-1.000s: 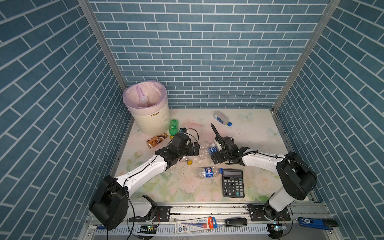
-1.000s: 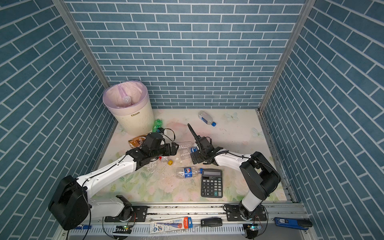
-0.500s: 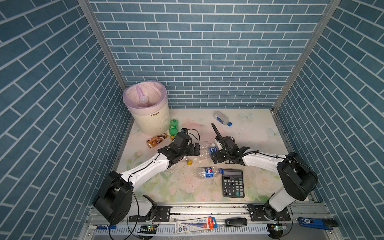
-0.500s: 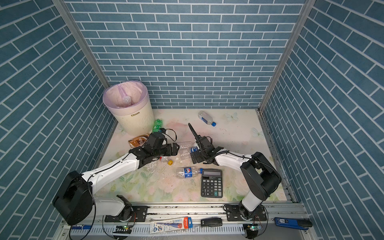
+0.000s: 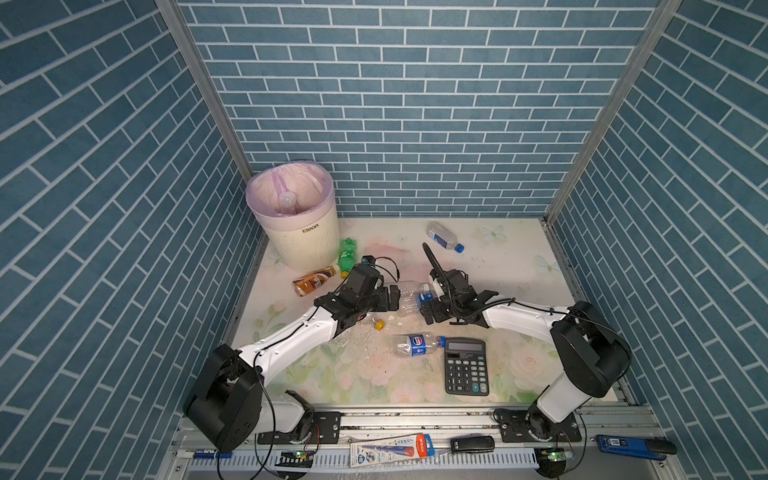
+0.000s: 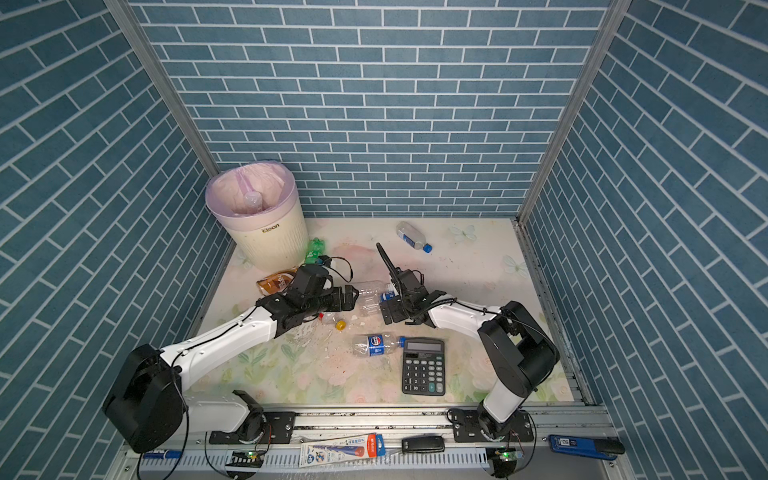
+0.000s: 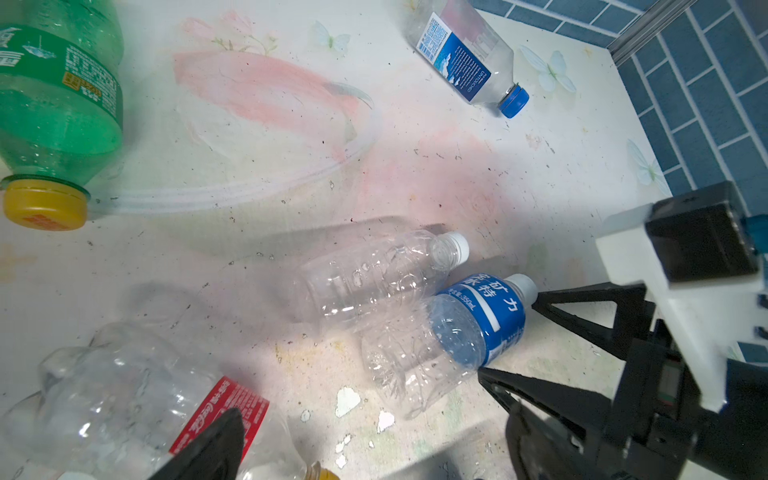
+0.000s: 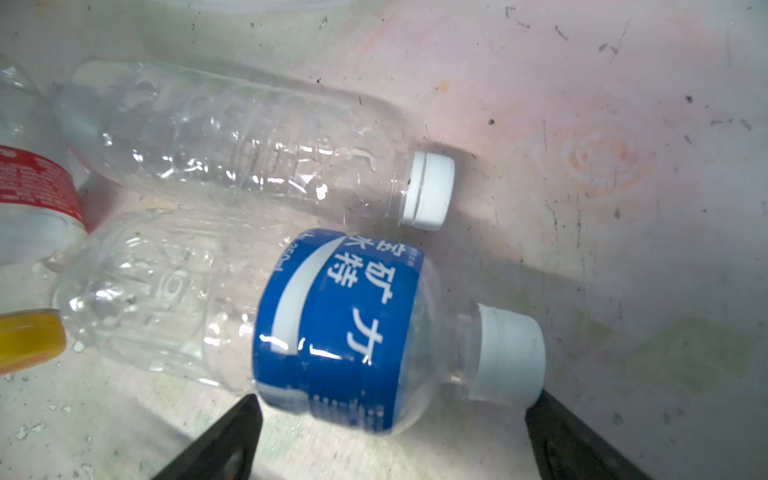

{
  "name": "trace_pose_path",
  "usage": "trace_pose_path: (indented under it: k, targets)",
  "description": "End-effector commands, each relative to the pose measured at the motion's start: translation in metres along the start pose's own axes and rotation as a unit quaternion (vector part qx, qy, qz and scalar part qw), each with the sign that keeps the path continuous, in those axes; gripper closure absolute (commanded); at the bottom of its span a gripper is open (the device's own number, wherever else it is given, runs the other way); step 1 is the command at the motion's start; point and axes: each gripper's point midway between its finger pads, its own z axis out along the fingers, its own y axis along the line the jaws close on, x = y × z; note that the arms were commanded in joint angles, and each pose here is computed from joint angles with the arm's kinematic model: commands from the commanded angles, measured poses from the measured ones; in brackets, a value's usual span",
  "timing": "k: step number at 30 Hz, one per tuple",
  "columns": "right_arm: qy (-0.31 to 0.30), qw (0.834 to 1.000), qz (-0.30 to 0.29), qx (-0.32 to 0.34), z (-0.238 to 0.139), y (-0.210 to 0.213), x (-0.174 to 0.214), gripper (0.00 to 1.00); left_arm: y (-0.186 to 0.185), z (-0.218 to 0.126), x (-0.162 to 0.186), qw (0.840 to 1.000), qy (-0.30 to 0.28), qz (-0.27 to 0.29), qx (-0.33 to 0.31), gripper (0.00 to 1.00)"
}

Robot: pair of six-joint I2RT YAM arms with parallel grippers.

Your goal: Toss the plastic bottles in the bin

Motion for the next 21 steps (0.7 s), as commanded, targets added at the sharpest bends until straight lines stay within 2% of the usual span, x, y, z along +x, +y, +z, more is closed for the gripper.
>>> trace_pose_path:
  k: [1,21]
  targets:
    - [-0.019,1.0,0.014,-0.016,0.0,0.009,-0.022,0.01,-0.001,-0.005,-0.003,1.0,-0.003,0.002,0.001,0.01]
    - [-0.022,0.998,0.035,-0.041,-0.002,0.015,-0.035,0.01,-0.001,-0.005,-0.004,1.0,-0.002,0.002,0.001,0.01]
